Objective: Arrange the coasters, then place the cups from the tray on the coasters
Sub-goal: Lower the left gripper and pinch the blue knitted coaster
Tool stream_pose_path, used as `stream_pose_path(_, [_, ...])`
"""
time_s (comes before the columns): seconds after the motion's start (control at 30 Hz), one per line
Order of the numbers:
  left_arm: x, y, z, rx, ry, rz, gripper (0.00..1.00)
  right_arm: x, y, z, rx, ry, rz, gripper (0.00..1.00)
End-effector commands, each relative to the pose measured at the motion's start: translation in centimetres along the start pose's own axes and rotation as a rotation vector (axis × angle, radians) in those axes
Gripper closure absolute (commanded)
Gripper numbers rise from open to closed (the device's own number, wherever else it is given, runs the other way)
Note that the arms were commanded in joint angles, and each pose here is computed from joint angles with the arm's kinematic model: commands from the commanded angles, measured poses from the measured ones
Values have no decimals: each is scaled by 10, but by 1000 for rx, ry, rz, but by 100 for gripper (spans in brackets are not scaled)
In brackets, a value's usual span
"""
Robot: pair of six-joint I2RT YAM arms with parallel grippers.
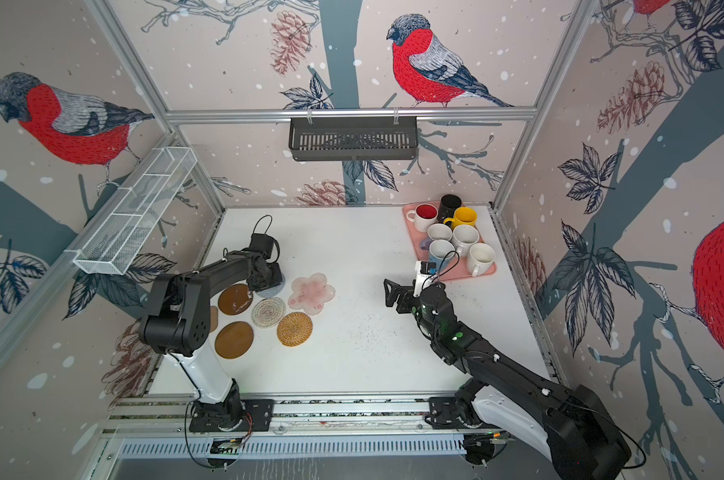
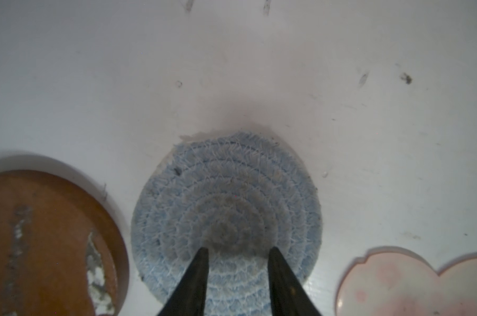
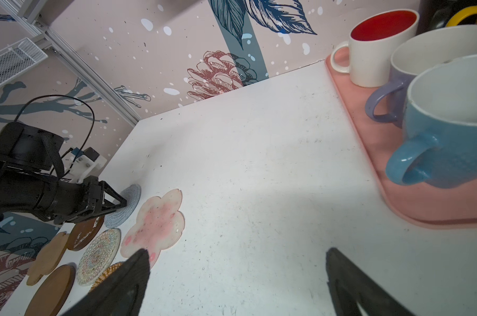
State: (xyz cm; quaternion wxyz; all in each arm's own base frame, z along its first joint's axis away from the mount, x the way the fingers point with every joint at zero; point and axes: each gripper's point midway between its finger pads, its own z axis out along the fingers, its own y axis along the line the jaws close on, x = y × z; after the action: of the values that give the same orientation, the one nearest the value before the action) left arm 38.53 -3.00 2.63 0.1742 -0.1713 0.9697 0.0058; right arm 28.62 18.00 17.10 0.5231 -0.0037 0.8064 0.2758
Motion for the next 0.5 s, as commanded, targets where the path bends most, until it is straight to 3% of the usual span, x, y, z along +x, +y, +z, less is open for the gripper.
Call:
stream_pose_path(0.0, [-3, -4, 4, 5, -4, -6, 62, -6, 3, -2, -16, -24, 10, 0])
stream_pose_path(0.47, [-25, -44, 30, 56, 19, 32, 61, -9, -1, -4, 4, -40, 9, 0])
